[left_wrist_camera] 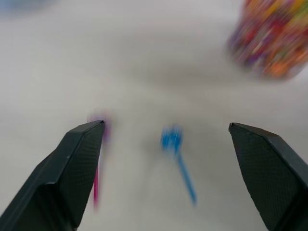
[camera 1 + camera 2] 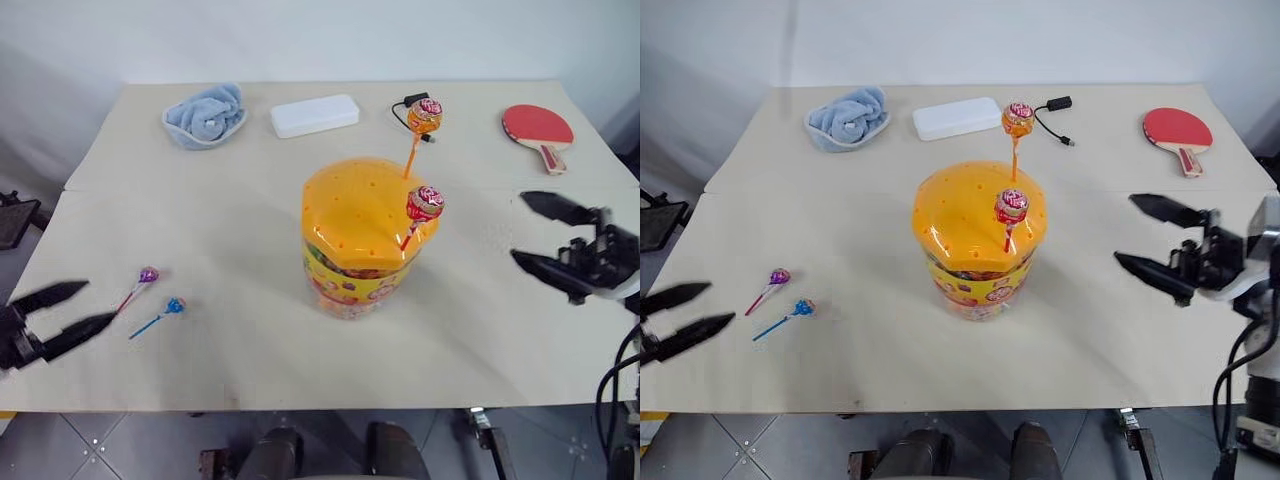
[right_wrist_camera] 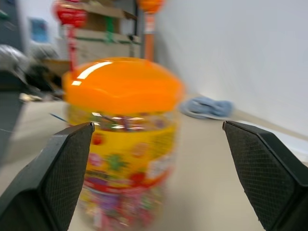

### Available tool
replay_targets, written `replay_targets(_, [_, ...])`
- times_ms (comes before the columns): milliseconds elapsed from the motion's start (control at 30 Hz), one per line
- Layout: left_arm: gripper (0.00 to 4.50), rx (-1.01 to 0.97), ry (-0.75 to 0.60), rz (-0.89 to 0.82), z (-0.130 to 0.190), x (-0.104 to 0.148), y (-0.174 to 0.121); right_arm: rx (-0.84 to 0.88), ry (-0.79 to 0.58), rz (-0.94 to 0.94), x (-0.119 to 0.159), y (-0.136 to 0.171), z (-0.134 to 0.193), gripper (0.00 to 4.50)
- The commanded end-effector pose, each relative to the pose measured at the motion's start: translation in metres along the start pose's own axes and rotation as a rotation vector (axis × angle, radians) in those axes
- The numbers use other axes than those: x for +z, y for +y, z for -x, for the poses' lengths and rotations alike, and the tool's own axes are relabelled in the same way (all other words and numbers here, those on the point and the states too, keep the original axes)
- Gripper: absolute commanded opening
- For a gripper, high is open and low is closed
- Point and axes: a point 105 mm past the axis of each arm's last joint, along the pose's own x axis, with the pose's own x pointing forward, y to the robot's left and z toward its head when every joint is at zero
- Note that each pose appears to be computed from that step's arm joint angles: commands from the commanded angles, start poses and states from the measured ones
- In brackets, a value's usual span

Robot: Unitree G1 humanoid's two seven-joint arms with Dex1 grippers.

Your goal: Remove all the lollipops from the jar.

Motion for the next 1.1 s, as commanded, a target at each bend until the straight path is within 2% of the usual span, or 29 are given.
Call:
replay_targets(33, [4.42,-0.193,-0.135,-0.080,-0.036,0.038,-0.022,-0.082,0.025,0.080,0.015,-0.007,0.016,4.50])
replay_targets(133, [4.42,-0.327,-0.226,-0.142,-0.067,0.056,-0.039,-0.055,0.044,0.042,0.015,0.007,0.007,4.50])
replay_targets(267, [4.42,-0.456,-0.235,-0.116,-0.091,0.052,-0.052,-0.006,0.055,-0.021,0.020,0.029,-0.032,4.50])
replay_targets(400, [4.42,-0.482,-0.232,-0.105,-0.099,0.047,-0.050,0.081,-0.012,-0.033,0.033,0.055,-0.074,4.50])
replay_targets(633, [4.42,-0.525,-0.259,-0.100,-0.107,0.051,-0.058,0.148,0.025,-0.076,0.015,0.075,-0.122,4.50])
replay_targets(800, [4.42,-0.561,-0.275,-0.102,-0.111,0.053,-0.066,0.235,-0.024,-0.068,0.022,0.088,-0.139,4.50])
replay_targets(1100, [4.50,-0.558,-0.339,-0.075,-0.111,0.058,-0.069,0.292,-0.071,-0.044,0.028,0.089,-0.134,1.56])
